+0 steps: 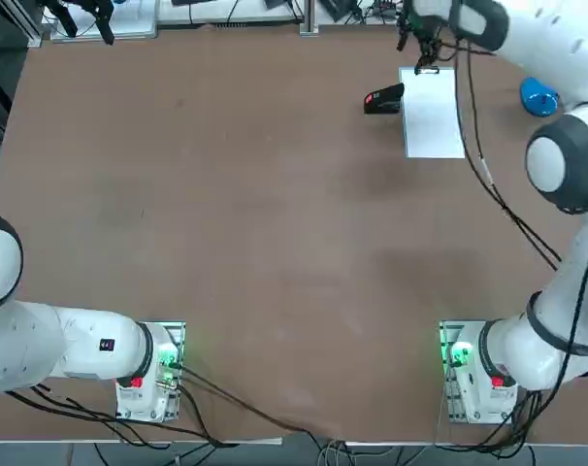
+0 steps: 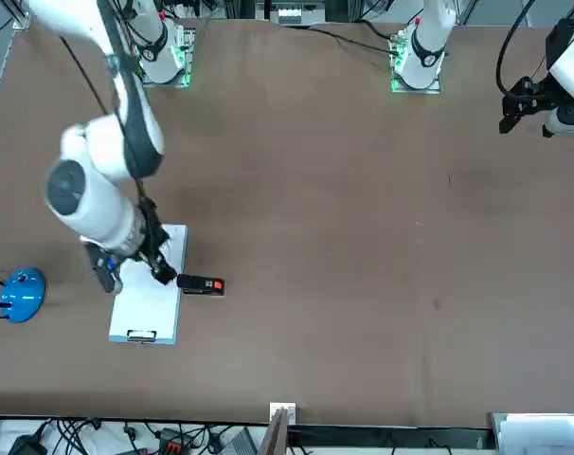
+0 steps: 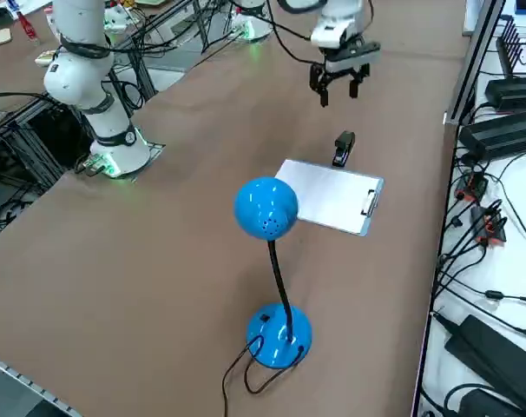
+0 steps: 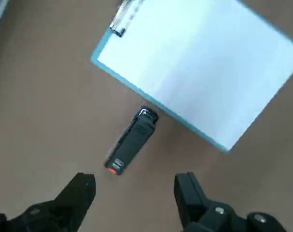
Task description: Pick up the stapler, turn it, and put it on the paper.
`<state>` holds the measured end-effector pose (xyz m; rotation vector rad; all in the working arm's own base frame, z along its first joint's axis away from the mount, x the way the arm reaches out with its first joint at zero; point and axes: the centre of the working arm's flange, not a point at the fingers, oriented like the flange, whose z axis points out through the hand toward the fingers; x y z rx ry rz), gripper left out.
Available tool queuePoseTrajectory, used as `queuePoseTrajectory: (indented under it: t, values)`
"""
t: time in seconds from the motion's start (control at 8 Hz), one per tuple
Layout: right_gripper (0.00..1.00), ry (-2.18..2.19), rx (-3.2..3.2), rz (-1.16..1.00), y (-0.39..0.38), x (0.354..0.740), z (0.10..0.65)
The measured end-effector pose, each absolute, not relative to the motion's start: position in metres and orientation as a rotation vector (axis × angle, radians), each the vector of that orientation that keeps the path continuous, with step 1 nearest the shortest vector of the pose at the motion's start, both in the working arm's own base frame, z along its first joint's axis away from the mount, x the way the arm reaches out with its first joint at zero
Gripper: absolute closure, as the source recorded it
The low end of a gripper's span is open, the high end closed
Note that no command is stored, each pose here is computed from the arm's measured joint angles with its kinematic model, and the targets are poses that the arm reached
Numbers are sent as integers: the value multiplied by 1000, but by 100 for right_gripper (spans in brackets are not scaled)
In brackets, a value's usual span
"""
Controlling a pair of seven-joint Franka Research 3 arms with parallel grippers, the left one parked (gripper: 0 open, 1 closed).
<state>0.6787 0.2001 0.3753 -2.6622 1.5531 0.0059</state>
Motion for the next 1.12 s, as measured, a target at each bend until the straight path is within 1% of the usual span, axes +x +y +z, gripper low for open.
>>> queuePoseTrajectory:
  t: [0.38,0.62,1.12]
  values:
    - [0,1944,-2395,4,212,703,343]
    - [1,2105,-2281,6,219,708,318]
    - [0,2233,-2209,-15,229,707,285]
